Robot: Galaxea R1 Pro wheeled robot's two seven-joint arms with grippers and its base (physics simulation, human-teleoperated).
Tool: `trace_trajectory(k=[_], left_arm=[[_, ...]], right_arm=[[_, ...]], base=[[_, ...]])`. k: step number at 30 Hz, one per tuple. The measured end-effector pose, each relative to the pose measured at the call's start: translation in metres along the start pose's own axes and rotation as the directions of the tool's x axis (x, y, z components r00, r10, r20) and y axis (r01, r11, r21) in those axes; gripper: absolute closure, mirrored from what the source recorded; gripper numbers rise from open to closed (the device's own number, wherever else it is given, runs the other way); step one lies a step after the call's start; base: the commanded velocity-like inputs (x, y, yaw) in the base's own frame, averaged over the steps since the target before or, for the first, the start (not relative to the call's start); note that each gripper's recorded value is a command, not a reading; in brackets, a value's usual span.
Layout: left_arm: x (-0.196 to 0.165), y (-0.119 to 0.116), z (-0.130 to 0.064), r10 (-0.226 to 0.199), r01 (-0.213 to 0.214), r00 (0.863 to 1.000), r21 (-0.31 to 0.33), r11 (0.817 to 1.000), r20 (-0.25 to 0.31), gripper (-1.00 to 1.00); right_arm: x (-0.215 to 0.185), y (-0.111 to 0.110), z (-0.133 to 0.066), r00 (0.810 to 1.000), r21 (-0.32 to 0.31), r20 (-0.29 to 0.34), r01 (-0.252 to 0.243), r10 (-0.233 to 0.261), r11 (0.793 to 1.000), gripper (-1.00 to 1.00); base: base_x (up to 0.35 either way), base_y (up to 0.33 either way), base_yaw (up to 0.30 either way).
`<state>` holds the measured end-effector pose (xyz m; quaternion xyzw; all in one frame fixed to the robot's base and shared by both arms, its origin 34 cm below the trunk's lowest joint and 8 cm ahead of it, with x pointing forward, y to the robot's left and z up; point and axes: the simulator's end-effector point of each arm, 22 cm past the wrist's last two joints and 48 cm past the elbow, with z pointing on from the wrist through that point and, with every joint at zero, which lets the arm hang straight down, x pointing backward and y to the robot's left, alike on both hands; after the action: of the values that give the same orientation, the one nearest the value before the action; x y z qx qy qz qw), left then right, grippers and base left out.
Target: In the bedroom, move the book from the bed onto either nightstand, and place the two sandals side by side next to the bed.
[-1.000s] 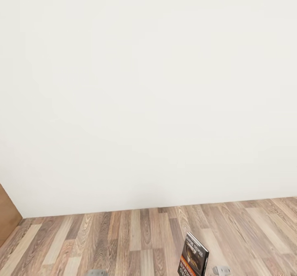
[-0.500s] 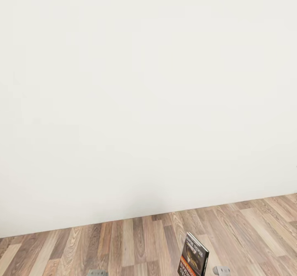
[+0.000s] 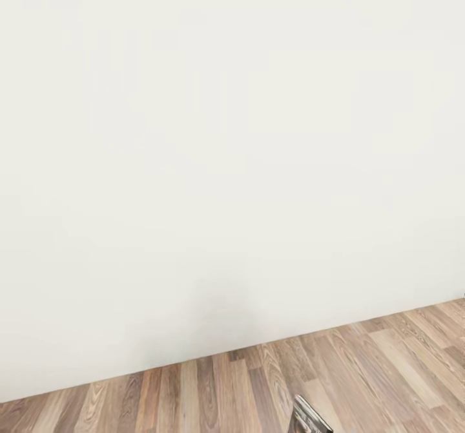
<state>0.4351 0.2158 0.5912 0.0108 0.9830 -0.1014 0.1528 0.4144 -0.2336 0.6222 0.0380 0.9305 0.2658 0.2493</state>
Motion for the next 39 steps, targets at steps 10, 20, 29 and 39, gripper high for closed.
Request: trace_trajectory(k=[10, 20, 29, 39], left_arm=[[0.015, -0.004, 0.001, -0.004, 0.004, 1.000, 0.006, 1.000, -0.021, -1.00], [0.015, -0.004, 0.001, -0.003, 0.003, 1.000, 0.006, 1.000, -0.021, -1.00], [0.015, -0.004, 0.001, -0.002, 0.002, 1.000, 0.006, 1.000, -0.022, -1.00], [0.015, -0.004, 0.001, -0.003, 0.003, 1.000, 0.006, 1.000, -0.022, -1.00]], right_arm=[[0.021, -0.015, -0.012, 0.995, 0.042, 0.027, -0.095, 0.094, 0.995, 1.00], [0.017, -0.018, -0.013, 0.992, 0.049, 0.048, -0.117, 0.115, 0.992, 1.00], [0.016, -0.019, -0.013, 0.992, 0.049, 0.049, -0.117, 0.114, 0.992, 1.00], [0.017, -0.019, -0.013, 0.992, 0.049, 0.048, -0.116, 0.114, 0.992, 1.00]], base=[[0.255, 0.000, -0.097], [0.306, 0.000, -0.084], [0.050, 0.000, -0.061], [0.001, 0.000, -0.136]])
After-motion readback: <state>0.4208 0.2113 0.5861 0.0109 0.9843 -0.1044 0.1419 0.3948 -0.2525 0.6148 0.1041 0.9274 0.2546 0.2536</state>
